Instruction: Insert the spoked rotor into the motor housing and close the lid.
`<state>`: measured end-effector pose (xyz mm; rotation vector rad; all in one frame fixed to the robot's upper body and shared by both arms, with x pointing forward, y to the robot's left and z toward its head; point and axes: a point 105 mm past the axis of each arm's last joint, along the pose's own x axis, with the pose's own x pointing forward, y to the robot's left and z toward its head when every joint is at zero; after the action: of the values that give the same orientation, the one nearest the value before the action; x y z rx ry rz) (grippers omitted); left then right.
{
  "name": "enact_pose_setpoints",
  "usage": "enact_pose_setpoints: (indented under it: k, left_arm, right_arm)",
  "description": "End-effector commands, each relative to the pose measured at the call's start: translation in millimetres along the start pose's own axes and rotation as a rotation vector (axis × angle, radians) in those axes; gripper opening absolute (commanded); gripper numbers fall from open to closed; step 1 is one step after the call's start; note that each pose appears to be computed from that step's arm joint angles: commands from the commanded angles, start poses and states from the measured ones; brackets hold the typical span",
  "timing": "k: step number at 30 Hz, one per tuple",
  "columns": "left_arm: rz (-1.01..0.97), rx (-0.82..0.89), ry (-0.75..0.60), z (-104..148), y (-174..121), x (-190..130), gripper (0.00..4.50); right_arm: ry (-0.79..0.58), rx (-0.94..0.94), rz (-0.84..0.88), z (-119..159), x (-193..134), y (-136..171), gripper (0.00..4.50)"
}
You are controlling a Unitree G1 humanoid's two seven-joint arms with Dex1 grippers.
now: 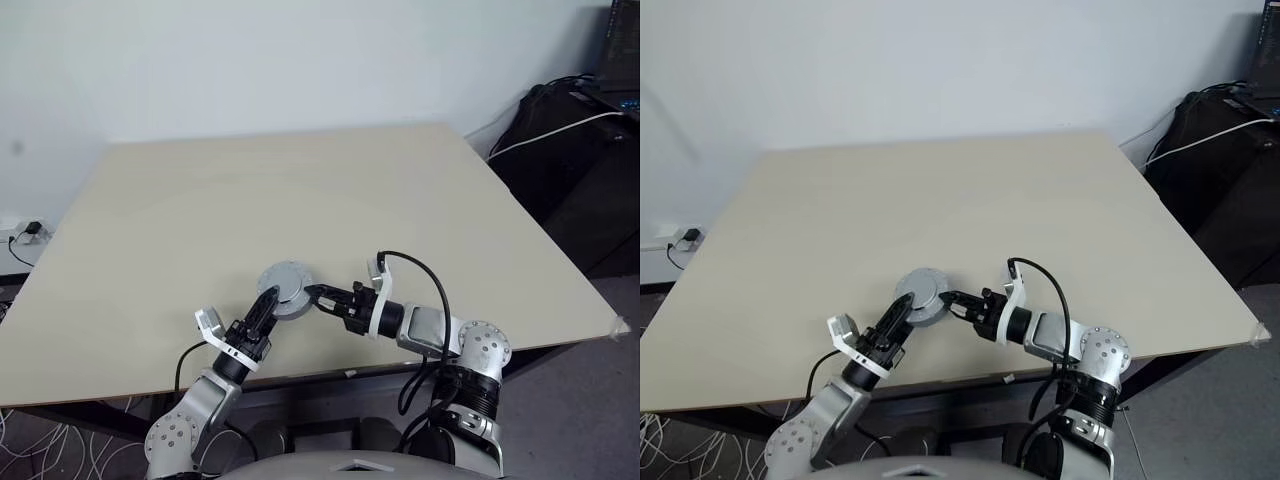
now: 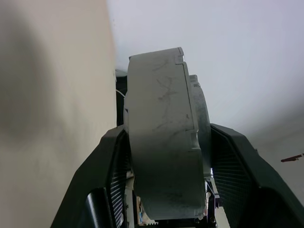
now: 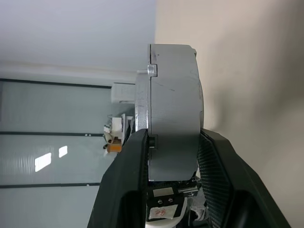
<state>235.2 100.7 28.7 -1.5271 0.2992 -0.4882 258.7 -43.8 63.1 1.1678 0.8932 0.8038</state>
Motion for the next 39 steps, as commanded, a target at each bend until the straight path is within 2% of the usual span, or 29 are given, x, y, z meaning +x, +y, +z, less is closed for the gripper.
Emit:
enact_pose_setpoints:
  k: [1, 4, 10, 18, 20, 22, 25, 30, 32, 35, 39]
  left_arm:
    - [-0.046, -0.018, 0.001, -8, -9, 10, 2.19]
    - [-0.049, -0.019, -0.001, -8, -10, 10, 2.19]
    - [-0.051, -0.02, -0.02, -6, -10, 9, 2.19]
    - [-0.049, -0.019, -0.04, -5, -9, 8, 2.09]
    - [-0.047, -0.013, -0.05, -3, -9, 8, 2.09]
    - [-0.042, 0.001, -0.082, 1, -10, 8, 2.09]
    - [-0.021, 0.037, -0.17, 17, -10, 9, 2.09]
    - [0.081, 0.113, -0.377, 57, -7, 19, 2.09]
    - [0.115, 0.137, -0.423, 68, -6, 23, 2.09]
    - [0.204, 0.143, -0.5, 90, 3, 34, 2.09]
    - [0.255, 0.147, -0.54, 107, 9, 47, 2.09]
  right_arm:
    - [0.07, 0.055, 0.155, -29, 22, 22, 1.21]
    - [0.051, 0.051, 0.129, -26, 22, 19, 1.21]
    - [-0.098, 0.005, 0.014, -5, 17, 8, 1.21]
    - [-0.186, -0.027, -0.007, 8, 4, 2, 3.81]
    - [-0.258, -0.03, -0.054, 18, -2, -4, 4.48]
    - [-0.335, -0.051, -0.106, 30, -10, -9, 4.5]
    - [-0.372, -0.211, -0.212, 37, -18, -13, 4.5]
    - [-0.225, -0.727, -0.401, 23, -18, -25, 4.5]
    - [-0.197, -0.866, -0.426, 18, -17, -28, 4.5]
    - [-0.204, -0.947, -0.409, 14, -12, -27, 4.5]
    - [-0.247, -0.955, -0.399, 17, -13, -27, 4.5]
